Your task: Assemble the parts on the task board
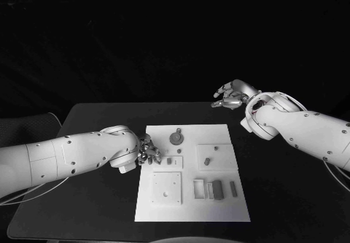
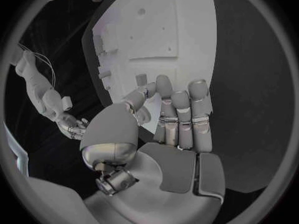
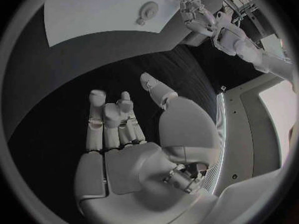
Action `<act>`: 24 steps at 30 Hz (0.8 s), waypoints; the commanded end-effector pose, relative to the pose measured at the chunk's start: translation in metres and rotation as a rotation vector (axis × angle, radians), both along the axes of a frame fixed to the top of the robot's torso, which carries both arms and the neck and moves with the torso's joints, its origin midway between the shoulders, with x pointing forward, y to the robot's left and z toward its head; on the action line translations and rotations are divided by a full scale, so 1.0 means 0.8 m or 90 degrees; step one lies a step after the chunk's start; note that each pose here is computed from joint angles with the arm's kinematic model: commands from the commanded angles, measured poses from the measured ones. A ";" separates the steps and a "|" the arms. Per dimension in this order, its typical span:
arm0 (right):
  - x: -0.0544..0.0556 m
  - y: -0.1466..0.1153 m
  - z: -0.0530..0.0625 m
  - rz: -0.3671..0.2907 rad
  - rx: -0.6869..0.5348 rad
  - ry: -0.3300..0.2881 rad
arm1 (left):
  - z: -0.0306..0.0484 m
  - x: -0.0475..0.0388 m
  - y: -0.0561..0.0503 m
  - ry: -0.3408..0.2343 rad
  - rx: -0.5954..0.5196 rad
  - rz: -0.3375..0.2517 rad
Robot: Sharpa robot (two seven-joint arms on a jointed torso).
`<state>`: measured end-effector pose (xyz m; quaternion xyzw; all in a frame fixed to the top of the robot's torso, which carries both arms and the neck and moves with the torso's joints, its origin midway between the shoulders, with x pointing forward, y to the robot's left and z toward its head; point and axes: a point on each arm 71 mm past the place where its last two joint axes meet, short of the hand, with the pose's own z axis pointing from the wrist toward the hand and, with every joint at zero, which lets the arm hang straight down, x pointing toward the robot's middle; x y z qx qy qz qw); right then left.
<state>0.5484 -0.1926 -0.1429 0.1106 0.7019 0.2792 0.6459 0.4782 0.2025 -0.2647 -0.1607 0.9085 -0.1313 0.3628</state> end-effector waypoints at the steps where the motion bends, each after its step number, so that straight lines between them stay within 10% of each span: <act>1: -0.001 0.002 -0.001 0.008 -0.003 0.003 | -0.0021 -0.001 -0.002 0.005 0.005 -0.007; 24: -0.001 0.002 0.000 0.008 -0.003 0.003 | -0.0022 -0.002 -0.004 0.004 0.009 -0.015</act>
